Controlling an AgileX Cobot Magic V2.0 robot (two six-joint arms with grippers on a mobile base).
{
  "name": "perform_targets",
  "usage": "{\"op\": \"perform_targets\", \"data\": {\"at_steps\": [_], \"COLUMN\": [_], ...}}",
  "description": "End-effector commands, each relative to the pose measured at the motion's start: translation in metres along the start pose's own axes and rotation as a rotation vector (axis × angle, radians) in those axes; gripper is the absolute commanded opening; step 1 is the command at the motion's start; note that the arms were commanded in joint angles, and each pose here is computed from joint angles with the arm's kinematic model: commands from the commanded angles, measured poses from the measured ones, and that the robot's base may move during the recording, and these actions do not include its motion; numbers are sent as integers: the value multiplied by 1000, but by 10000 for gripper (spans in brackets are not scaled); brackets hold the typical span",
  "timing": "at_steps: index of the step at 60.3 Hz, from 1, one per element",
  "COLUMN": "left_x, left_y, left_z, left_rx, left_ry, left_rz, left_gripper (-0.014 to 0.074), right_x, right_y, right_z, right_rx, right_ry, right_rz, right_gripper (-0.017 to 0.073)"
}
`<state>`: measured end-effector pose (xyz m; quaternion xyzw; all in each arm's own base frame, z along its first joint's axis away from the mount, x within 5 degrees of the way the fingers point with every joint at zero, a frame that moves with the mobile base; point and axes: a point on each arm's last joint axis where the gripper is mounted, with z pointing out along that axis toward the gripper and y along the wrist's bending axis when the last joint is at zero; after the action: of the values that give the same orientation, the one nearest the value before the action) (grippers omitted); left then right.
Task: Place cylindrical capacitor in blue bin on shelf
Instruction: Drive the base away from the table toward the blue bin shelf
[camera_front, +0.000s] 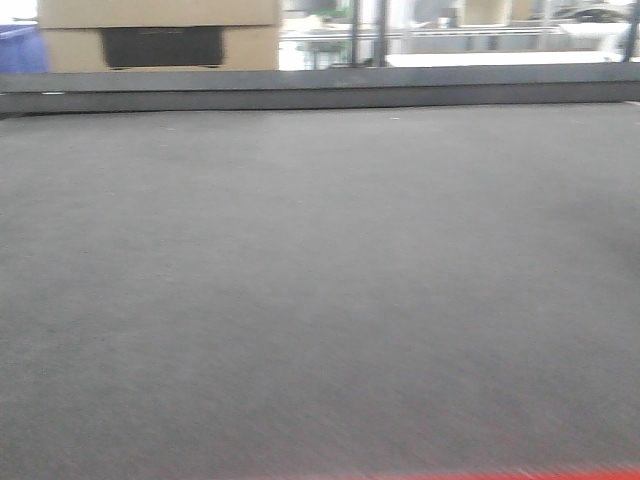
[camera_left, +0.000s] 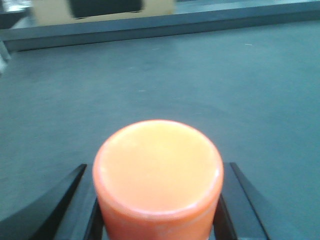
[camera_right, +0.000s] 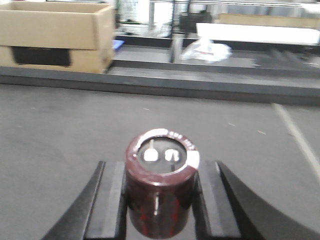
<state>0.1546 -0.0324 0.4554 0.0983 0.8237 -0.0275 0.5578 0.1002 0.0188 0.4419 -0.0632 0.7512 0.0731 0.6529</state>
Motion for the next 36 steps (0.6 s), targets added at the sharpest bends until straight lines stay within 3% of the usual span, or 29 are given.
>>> {"op": "perform_targets", "data": {"at_steps": [1, 36], "left_x": [-4, -4], "left_y": [-1, -1], "left_z": [-3, -3], "left_rx": [10, 10], "left_ry": [-31, -31], "left_rz": [-2, -2], "left_gripper": [-111, -111], "right_x": [-6, -6], "right_y": [0, 0], "right_z": [-3, -3], "right_rx": [5, 5], "right_ry": [-43, -43], "right_rz": [-10, -10], "right_gripper": [-162, -162]}}
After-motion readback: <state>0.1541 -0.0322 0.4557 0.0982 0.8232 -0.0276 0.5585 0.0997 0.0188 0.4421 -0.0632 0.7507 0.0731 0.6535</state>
